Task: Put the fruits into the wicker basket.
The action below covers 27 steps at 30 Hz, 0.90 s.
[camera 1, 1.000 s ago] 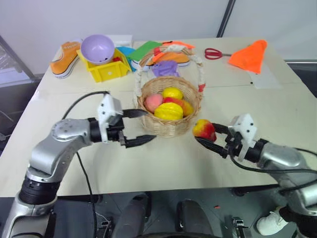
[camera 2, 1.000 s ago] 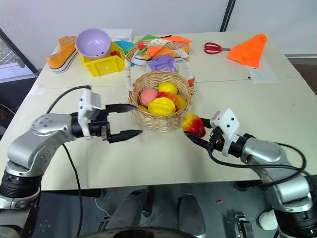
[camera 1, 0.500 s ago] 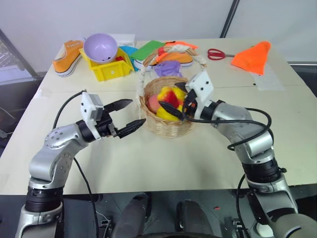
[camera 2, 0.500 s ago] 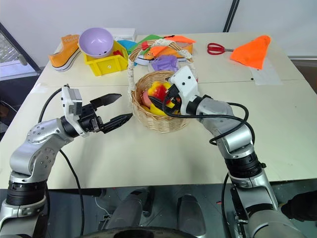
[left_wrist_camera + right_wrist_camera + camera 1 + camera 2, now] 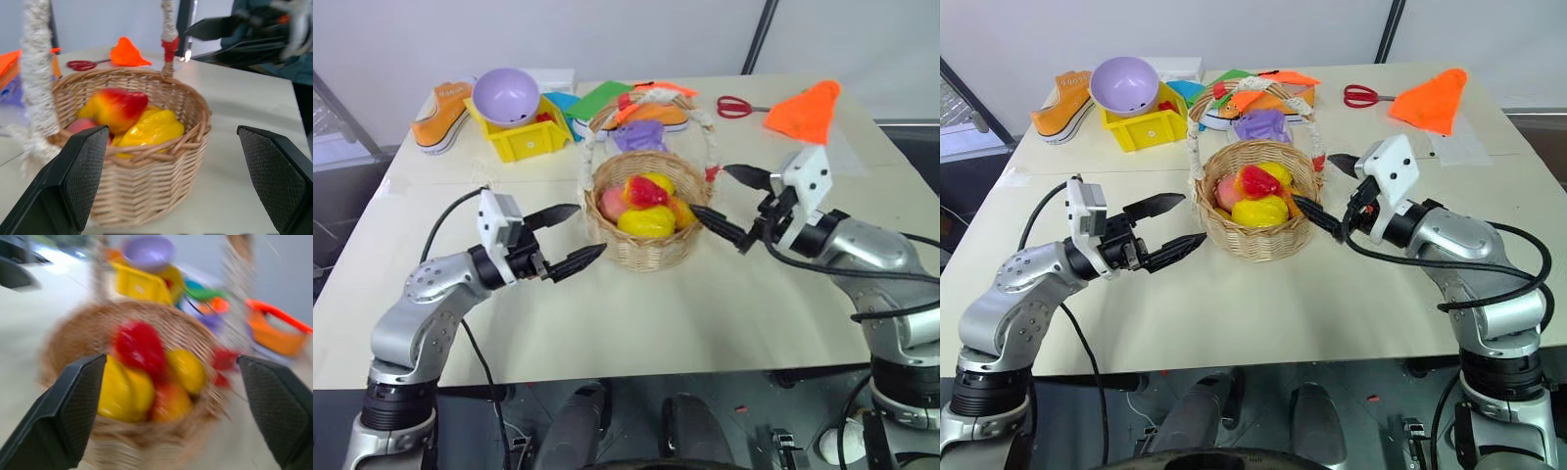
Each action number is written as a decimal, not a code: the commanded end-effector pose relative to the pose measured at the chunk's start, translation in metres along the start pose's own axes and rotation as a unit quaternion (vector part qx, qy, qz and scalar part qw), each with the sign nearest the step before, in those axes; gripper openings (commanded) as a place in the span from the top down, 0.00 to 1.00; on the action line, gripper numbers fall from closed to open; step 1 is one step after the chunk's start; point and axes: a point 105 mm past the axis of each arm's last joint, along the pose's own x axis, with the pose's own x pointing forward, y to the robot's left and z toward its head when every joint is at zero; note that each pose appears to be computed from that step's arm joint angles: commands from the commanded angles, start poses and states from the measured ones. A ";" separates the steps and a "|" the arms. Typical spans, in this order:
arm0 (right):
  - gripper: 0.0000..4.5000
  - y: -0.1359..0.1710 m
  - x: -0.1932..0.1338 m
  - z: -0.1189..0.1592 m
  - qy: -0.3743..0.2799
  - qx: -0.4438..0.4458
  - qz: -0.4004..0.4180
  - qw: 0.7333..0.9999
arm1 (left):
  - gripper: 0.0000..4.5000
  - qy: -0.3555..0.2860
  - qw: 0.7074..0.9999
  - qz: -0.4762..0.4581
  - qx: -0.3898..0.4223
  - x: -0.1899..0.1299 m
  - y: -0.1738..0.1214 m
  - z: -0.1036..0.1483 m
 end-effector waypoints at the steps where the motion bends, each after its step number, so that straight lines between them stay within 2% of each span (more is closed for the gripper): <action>1: 0.01 -0.007 0.014 0.015 -0.044 0.004 -0.022 0.999 | 0.00 -0.013 1.000 -0.013 0.009 0.004 -0.004 0.008; 4: 0.20 -0.009 0.031 0.008 -0.037 0.025 -0.027 0.999 | 0.00 -0.026 0.999 -0.021 0.013 0.009 -0.007 0.014; 8: 0.66 -0.007 0.034 0.010 -0.047 0.048 -0.024 0.997 | 0.00 -0.035 0.999 -0.027 0.018 0.012 -0.011 0.020; 11: 0.97 -0.011 0.027 0.013 -0.048 0.020 -0.043 0.998 | 0.00 -0.033 0.999 -0.028 0.016 0.014 -0.014 0.018; 14: 0.99 -0.027 0.012 0.023 -0.068 0.019 -0.083 0.994 | 0.00 -0.031 0.999 -0.029 0.015 0.016 -0.016 0.015; 18: 0.99 -0.081 -0.027 0.024 -0.074 0.003 -0.215 0.974 | 0.00 -0.032 0.999 -0.032 0.012 0.020 -0.017 0.012; 23: 0.99 -0.149 -0.085 0.001 -0.027 -0.016 -0.377 0.926 | 0.00 -0.037 0.999 -0.038 0.007 0.027 -0.017 0.009; 27: 0.99 -0.177 -0.107 -0.019 -0.015 -0.003 -0.427 0.904 | 0.00 -0.040 0.998 -0.039 0.005 0.033 -0.015 0.008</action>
